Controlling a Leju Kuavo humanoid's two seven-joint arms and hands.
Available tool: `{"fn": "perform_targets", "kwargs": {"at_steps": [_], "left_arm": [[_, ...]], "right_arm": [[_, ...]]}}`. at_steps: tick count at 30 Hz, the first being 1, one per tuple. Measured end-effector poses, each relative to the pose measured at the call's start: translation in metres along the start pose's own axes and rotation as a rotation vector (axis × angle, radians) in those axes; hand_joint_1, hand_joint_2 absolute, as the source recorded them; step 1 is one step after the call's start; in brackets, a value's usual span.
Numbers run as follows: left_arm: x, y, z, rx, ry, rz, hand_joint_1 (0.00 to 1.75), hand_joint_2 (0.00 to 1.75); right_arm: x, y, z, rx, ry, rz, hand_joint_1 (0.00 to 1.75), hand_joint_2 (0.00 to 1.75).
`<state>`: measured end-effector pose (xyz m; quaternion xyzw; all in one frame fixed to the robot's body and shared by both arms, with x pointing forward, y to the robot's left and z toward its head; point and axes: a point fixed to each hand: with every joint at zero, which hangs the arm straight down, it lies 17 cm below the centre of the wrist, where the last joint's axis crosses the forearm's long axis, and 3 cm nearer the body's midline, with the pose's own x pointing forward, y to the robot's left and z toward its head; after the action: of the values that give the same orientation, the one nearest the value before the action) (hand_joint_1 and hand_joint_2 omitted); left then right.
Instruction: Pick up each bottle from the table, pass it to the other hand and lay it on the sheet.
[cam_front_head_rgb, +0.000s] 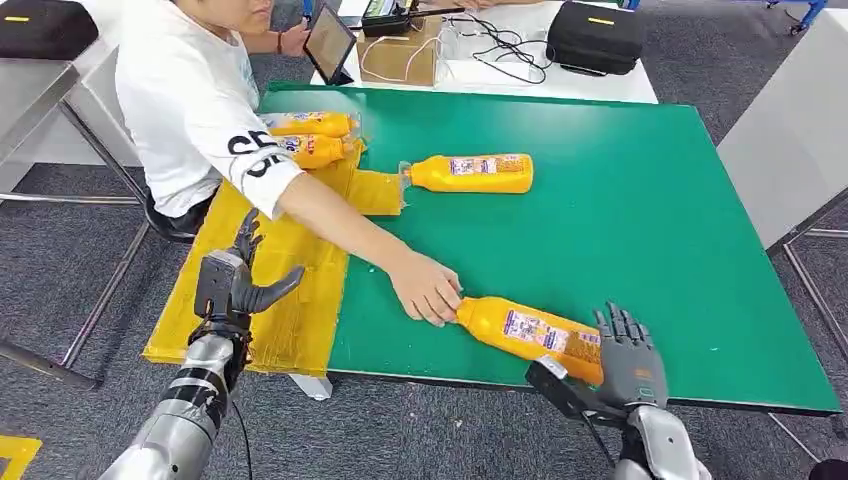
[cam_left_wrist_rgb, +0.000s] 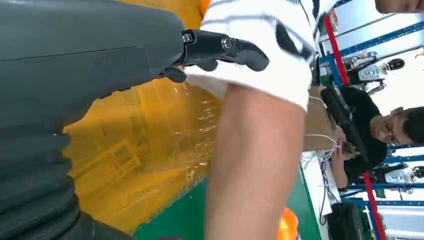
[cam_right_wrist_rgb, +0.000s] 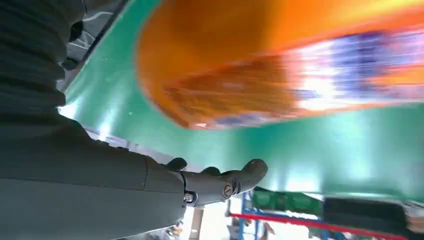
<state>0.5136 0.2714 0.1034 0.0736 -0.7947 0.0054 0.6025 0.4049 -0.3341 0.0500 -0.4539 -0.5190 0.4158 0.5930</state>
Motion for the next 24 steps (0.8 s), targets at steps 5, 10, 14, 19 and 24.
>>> {"fn": "perform_targets", "kwargs": {"at_steps": [5, 10, 14, 19, 24], "left_arm": [[0.003, -0.006, -0.003, -0.012, -0.005, 0.009, 0.0, 1.75], [0.005, -0.008, -0.004, -0.018, -0.008, 0.01, 0.0, 1.75], [0.006, -0.01, -0.005, -0.024, -0.01, 0.013, 0.0, 1.75], [0.01, -0.02, -0.009, -0.056, -0.016, 0.019, 0.0, 1.75], [0.011, -0.024, -0.012, -0.061, -0.016, 0.02, 0.0, 1.75]], "right_arm": [[-0.032, 0.007, -0.026, 0.029, 0.07, 0.003, 0.0, 1.75], [-0.042, 0.008, -0.039, 0.037, 0.095, 0.006, 0.0, 1.75], [-0.047, 0.013, -0.044, 0.063, 0.115, -0.009, 1.19, 1.75], [-0.054, 0.025, -0.065, 0.141, 0.126, -0.031, 0.0, 1.75], [-0.05, 0.02, -0.08, 0.099, 0.118, -0.048, 0.0, 1.75]]}}
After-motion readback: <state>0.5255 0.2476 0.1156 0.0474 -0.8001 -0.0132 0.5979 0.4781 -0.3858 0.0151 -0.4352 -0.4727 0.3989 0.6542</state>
